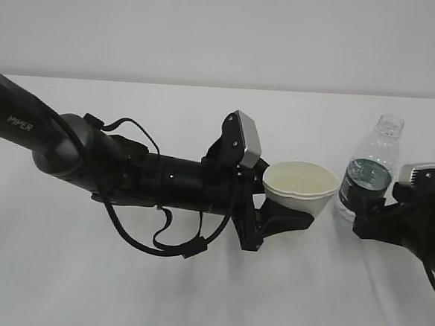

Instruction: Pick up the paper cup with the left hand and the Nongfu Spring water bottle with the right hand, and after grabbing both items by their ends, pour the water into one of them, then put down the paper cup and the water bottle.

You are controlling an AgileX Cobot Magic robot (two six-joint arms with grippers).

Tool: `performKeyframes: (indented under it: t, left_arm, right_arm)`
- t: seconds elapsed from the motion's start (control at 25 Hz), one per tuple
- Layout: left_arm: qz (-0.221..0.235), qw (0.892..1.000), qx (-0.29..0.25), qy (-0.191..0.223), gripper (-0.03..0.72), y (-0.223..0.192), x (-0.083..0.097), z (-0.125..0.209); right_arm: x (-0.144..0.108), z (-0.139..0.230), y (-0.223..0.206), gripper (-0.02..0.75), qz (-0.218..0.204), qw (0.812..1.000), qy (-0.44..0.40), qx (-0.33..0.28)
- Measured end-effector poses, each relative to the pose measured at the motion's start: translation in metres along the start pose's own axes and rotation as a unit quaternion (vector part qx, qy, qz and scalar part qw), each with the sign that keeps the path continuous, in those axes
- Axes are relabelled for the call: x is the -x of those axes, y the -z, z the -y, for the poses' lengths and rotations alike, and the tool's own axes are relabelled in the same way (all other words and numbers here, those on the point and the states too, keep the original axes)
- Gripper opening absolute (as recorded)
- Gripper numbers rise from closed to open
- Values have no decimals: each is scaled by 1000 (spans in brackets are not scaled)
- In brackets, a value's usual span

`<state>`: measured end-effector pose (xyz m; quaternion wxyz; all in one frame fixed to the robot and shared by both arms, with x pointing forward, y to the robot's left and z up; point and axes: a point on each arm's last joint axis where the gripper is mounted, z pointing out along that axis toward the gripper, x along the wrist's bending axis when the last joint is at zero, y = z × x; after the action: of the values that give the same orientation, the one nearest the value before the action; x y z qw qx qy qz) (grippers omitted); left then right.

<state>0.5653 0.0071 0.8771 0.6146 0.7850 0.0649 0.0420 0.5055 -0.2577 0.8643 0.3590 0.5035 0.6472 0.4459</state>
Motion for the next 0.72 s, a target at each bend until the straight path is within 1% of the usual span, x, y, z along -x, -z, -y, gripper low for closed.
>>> performKeyframes:
  t: [0.16, 0.56, 0.72]
  left_arm:
    - [-2, 1000, -1, 1, 445, 0, 0, 0]
    - [-9, 1000, 4, 7, 447, 0, -2, -1]
    - [-21, 1000, 4, 10, 447, 7, -10, 1]
  right_arm:
    - [0, -2, 13, 590, 5, 1000, -3, -1]
    - [-1, 1, 16, 590, 5, 1000, -3, -7]
    - [-2, -1, 17, 590, 0, 1000, 0, -2]
